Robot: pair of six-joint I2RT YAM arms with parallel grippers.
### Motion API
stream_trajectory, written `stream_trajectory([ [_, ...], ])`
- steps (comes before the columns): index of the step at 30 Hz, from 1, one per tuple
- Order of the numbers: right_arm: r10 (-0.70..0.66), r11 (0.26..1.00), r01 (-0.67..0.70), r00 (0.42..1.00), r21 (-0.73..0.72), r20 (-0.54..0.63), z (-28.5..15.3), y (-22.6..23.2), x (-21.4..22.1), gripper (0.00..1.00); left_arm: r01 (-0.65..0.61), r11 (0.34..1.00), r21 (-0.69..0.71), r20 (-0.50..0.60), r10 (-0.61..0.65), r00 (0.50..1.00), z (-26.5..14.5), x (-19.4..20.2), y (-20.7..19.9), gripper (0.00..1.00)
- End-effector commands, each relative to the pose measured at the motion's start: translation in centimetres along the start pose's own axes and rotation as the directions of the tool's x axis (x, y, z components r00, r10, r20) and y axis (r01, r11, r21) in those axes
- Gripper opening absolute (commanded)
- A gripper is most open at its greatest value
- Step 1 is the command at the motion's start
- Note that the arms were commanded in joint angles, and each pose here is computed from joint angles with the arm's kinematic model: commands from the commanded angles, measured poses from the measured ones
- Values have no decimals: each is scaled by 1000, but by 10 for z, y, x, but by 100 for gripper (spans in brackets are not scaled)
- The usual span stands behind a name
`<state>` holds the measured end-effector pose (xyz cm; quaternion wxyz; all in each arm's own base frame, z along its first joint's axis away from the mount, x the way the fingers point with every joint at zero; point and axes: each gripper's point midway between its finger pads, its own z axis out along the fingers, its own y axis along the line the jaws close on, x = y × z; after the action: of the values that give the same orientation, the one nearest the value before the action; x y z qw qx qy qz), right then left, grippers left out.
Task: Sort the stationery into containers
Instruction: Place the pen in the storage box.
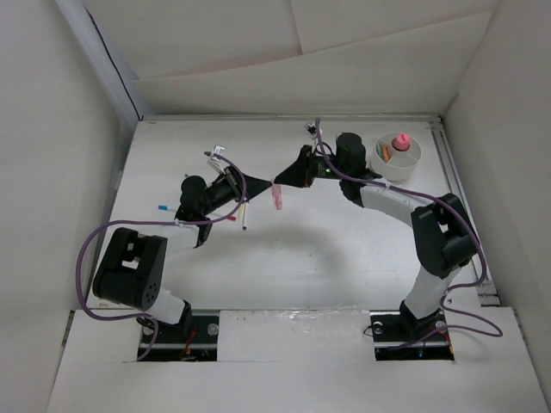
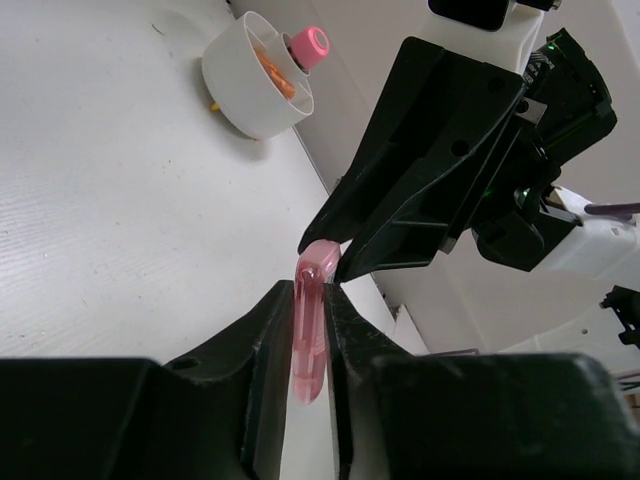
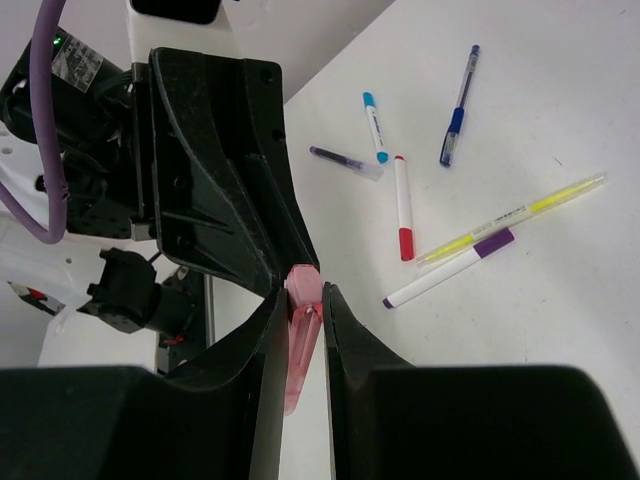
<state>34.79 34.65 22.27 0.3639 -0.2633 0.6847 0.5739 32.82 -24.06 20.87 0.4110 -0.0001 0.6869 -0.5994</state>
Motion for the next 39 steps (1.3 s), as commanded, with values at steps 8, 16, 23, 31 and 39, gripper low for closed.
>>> stream_trajectory([
  [8,-97,995,98,991,-6,91,-16,10,-34,4,-72,995,63,27,70,997,-1,-9,-23,30],
  [16,-81,997,79,992,21,102,-25,-1,-37,4,-99,994,34,48,97,994,-2,-16,-25,46],
  [23,-88,995,80,987,63,133,-46,-9,-47,3,-106,994,10,71,105,992,-3,-23,-28,53],
  [31,-132,978,89,965,189,228,-95,-37,-84,3,-126,991,-53,80,130,988,-5,-25,-17,55],
  [39,-195,850,-32,908,525,370,-194,-116,-129,3,-132,989,-70,66,137,988,-11,-11,-4,53],
])
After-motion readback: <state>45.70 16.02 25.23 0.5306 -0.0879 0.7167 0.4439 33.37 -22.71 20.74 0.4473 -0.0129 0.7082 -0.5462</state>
